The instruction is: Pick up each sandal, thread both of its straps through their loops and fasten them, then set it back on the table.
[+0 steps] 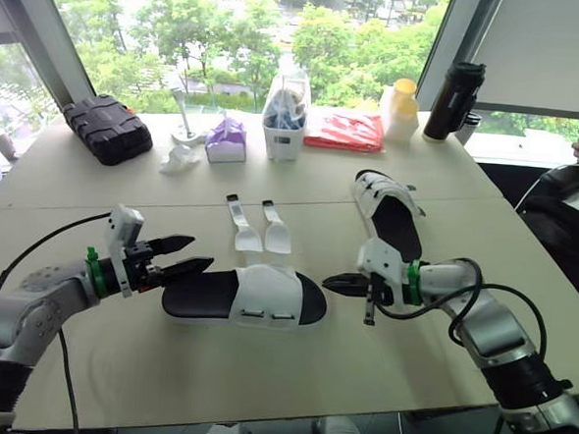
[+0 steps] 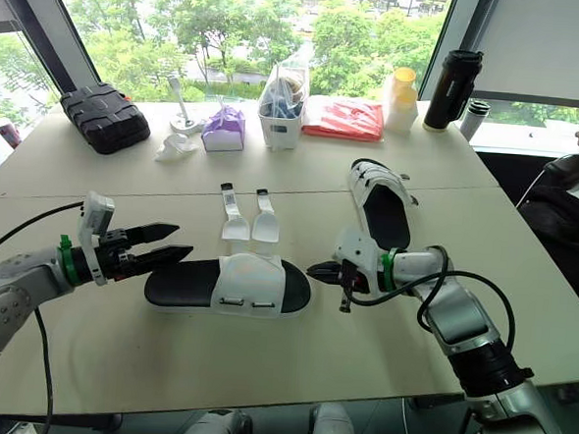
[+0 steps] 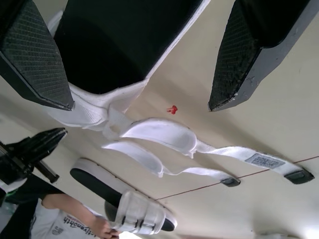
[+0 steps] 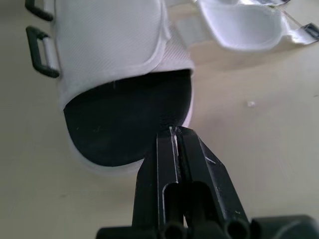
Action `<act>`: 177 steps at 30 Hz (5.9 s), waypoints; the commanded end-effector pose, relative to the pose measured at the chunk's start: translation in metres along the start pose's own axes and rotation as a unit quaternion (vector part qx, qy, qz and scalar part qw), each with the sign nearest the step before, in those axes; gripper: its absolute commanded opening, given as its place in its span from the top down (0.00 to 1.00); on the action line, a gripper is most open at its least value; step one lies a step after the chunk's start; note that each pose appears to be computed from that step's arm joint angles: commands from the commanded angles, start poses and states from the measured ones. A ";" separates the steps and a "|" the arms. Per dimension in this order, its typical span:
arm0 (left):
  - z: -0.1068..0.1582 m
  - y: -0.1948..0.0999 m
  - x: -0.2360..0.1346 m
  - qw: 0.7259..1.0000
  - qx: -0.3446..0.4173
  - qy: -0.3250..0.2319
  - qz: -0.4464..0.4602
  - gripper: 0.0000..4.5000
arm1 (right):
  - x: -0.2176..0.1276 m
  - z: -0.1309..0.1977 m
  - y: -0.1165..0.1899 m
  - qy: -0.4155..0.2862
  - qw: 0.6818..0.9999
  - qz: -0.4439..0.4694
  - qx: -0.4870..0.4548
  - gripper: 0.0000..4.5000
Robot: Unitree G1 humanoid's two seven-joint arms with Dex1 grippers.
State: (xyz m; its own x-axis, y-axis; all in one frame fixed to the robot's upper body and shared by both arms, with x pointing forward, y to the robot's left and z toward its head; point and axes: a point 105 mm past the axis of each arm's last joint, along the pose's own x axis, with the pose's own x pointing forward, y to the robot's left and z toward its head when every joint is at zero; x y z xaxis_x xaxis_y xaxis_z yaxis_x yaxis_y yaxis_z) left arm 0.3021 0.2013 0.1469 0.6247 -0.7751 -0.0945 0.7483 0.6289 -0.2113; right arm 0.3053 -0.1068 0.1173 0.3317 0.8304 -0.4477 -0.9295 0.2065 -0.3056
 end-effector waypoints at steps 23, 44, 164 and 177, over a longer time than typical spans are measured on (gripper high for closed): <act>-0.008 0.038 0.108 0.935 -0.351 -0.040 0.038 0.00 | 0.049 0.011 0.030 -0.032 0.990 0.090 -0.099 0.99; -0.019 0.080 0.130 0.906 -0.383 -0.097 0.150 0.65 | 0.049 0.011 0.030 -0.030 0.990 0.088 -0.109 1.00; -0.004 -0.061 0.023 0.960 -0.202 0.026 -0.190 0.99 | 0.052 -0.001 0.016 -0.007 0.986 0.097 -0.138 1.00; -0.019 -0.075 0.059 0.936 -0.204 0.067 -0.280 0.99 | 0.051 0.001 0.014 -0.007 0.986 0.090 -0.139 1.00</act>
State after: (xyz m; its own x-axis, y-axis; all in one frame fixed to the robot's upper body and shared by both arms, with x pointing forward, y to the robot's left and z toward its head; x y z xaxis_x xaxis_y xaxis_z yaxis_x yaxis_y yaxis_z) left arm 0.2804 0.1082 0.1323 0.1425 -0.9894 0.0269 0.7556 0.0912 -0.6487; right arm 0.3050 -0.0548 0.0945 0.1295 0.8682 -0.4791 -0.8912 -0.1100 -0.4402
